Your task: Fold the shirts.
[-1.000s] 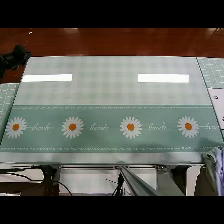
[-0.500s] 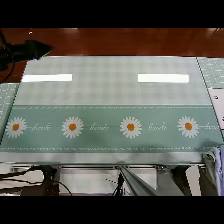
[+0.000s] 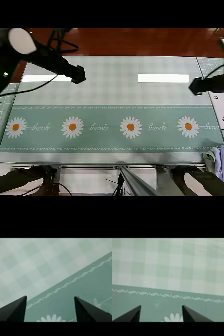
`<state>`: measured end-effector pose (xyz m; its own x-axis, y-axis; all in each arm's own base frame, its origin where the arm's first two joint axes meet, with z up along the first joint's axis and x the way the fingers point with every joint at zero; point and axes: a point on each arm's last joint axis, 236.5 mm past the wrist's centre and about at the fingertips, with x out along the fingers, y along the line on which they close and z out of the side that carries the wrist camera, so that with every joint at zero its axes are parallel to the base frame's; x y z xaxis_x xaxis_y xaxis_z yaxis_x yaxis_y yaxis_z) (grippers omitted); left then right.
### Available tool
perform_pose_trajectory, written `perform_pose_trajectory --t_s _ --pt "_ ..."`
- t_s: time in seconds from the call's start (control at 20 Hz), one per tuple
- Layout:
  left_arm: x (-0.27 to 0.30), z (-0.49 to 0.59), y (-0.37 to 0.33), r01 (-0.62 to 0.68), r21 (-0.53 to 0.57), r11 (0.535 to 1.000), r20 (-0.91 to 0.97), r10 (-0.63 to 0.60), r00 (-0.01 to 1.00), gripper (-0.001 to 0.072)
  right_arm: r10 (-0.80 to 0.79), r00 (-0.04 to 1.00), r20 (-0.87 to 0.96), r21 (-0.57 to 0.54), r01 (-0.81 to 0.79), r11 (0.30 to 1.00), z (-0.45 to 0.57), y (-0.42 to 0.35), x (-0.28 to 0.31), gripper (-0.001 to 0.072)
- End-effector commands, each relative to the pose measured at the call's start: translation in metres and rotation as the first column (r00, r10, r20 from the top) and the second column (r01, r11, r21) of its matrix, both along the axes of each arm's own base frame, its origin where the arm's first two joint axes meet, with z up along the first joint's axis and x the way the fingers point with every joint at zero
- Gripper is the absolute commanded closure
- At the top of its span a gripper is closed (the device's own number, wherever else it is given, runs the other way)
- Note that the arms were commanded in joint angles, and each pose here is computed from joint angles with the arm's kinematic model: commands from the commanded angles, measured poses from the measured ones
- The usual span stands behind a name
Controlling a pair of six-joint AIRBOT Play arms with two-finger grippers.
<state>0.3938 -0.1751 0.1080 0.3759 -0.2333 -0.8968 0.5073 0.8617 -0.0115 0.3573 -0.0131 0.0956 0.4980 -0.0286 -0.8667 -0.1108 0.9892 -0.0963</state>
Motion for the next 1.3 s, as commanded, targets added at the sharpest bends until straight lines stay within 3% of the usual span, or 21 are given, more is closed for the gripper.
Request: perform_pose_trajectory --t_s 0.0,1.25 --pt "-0.003 -0.006 0.015 -0.104 0.221 0.97 0.047 0.096 0.994 -0.0013 0.121 0.989 -0.083 -0.119 -0.13 0.984 -0.027 0.037 0.006 0.0131" --pt "-0.001 -0.061 0.009 -0.083 0.285 0.955 -0.078 0.11 0.991 -0.0013 0.138 0.986 -0.088 -0.124 -0.149 0.981 -0.028 0.043 0.005 0.0132"
